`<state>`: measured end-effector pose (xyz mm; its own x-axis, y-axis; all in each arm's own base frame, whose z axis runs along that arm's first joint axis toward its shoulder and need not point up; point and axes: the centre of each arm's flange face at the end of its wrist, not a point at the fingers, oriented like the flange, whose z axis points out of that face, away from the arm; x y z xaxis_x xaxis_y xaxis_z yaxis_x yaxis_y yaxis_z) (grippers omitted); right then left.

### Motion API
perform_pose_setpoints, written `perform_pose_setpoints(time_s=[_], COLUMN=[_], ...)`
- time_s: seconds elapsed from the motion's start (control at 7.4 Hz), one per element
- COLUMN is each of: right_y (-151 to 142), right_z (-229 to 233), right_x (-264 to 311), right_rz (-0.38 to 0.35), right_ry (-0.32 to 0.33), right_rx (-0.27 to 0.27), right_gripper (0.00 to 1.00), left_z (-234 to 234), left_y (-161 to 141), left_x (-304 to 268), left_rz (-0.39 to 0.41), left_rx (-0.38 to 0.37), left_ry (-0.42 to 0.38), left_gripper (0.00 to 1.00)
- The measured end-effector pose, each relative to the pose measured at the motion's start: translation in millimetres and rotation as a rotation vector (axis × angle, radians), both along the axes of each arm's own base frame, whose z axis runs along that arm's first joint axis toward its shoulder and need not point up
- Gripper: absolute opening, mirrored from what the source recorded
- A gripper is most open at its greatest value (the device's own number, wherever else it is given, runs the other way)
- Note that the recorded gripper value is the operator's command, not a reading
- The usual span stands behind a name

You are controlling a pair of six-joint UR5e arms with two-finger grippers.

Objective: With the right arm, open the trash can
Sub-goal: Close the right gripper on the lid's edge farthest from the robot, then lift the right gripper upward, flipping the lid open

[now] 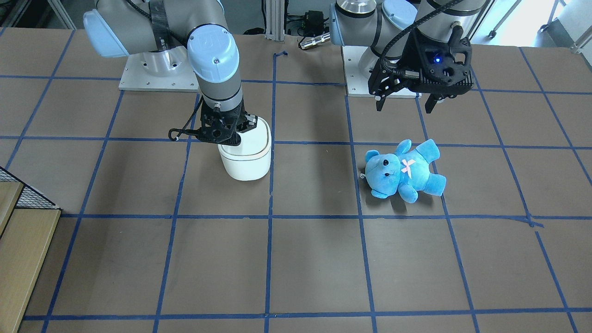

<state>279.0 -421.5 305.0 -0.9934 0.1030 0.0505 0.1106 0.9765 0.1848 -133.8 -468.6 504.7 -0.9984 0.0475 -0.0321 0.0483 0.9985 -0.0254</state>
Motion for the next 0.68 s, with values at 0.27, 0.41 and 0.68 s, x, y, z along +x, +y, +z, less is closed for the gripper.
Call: perform_pose_setpoints(time_s=[0.27, 0.41, 0.68], right_y=[-0.6, -1.1, -3.6], right_z=[10.8, 34.0, 102.3], right_x=[-0.6, -0.9, -4.0], right_rz=[-0.001, 0.0, -0.003], right_ry=[0.002, -0.009, -0.024], right_rx=[-0.017, -0.057, -0.107], right_gripper=[1.0, 1.0, 1.0], left_z=[0.0, 0.0, 0.0], left_y=[0.0, 0.0, 0.0], left_x=[0.0, 0.0, 0.0], left_rz=[0.0, 0.001, 0.001], left_rx=[0.0, 0.0, 0.0], left_ry=[0.0, 0.0, 0.0], left_gripper=[1.0, 1.0, 1.0])
